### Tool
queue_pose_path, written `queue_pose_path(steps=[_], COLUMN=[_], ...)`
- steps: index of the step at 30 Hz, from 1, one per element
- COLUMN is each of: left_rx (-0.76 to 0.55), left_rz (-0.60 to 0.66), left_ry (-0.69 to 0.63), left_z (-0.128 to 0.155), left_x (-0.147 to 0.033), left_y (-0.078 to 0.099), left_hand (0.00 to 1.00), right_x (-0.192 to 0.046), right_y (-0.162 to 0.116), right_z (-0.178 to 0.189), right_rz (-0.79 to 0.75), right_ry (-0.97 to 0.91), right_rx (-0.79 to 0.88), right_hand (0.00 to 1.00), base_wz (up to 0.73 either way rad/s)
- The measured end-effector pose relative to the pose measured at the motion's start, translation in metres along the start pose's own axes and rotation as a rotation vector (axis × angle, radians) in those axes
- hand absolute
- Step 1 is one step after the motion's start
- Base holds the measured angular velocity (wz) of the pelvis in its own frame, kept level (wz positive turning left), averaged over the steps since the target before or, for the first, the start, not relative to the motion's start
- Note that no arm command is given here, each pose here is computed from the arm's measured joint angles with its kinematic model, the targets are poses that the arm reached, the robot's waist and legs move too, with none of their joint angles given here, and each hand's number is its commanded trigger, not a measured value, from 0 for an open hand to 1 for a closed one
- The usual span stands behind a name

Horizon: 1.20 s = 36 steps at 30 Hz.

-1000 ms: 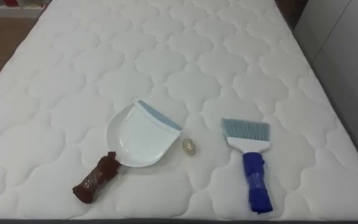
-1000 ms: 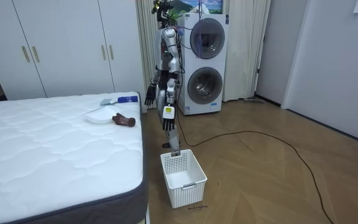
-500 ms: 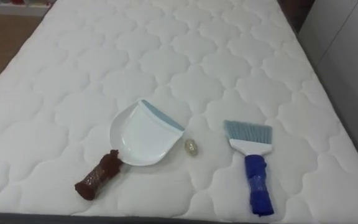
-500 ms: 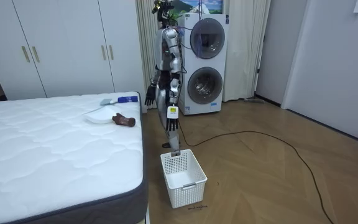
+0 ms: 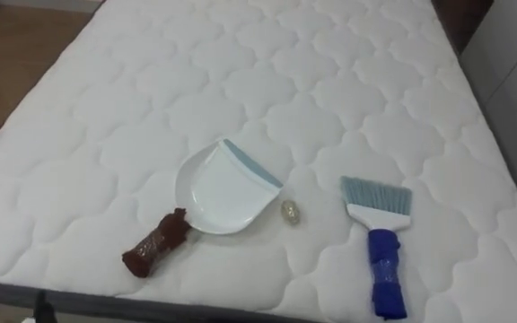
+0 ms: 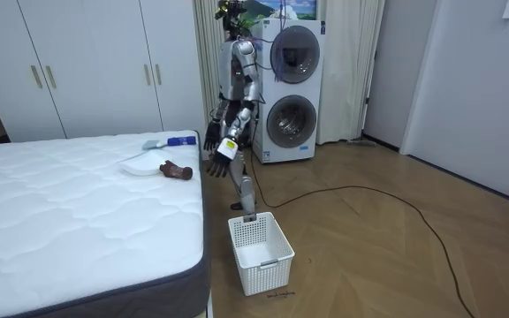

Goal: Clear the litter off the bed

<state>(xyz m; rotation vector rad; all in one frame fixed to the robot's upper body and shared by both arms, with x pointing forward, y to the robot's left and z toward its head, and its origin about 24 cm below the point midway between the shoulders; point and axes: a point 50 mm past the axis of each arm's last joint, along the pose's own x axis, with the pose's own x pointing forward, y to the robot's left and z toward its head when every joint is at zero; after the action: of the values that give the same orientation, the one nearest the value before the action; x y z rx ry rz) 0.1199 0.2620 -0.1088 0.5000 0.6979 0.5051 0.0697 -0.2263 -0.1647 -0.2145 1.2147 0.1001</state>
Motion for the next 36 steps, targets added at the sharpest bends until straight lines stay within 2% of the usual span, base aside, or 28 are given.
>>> queue_pose_path(steps=[6,18,29,36], left_rx=[0.02,0.11,0.104,0.164], left_rz=[-0.077,-0.162,-0.174,-0.138], left_ry=[-0.117,-0.259,-0.335,-0.361], left_z=[0.024,0.055,0.079,0.092], left_x=[0.001,0.007,0.011,0.022], left_y=[-0.017,-0.029,-0.038,-0.039], left_hand=[0.0,0.0,0.0,0.0], right_x=[0.0,0.001,0.003,0.004], right_y=[0.001,-0.001,-0.006,-0.013], right_z=[0.001,0.01,0.02,0.03], right_rz=[0.009,0.019,0.003,-0.043], right_ry=[-0.007,-0.051,-0.068,-0.068], right_rx=[-0.012,-0.012,0.012,-0.014], right_hand=[0.0,0.0,0.0,0.0], base_wz=[0.0,0.0,-0.07,0.0])
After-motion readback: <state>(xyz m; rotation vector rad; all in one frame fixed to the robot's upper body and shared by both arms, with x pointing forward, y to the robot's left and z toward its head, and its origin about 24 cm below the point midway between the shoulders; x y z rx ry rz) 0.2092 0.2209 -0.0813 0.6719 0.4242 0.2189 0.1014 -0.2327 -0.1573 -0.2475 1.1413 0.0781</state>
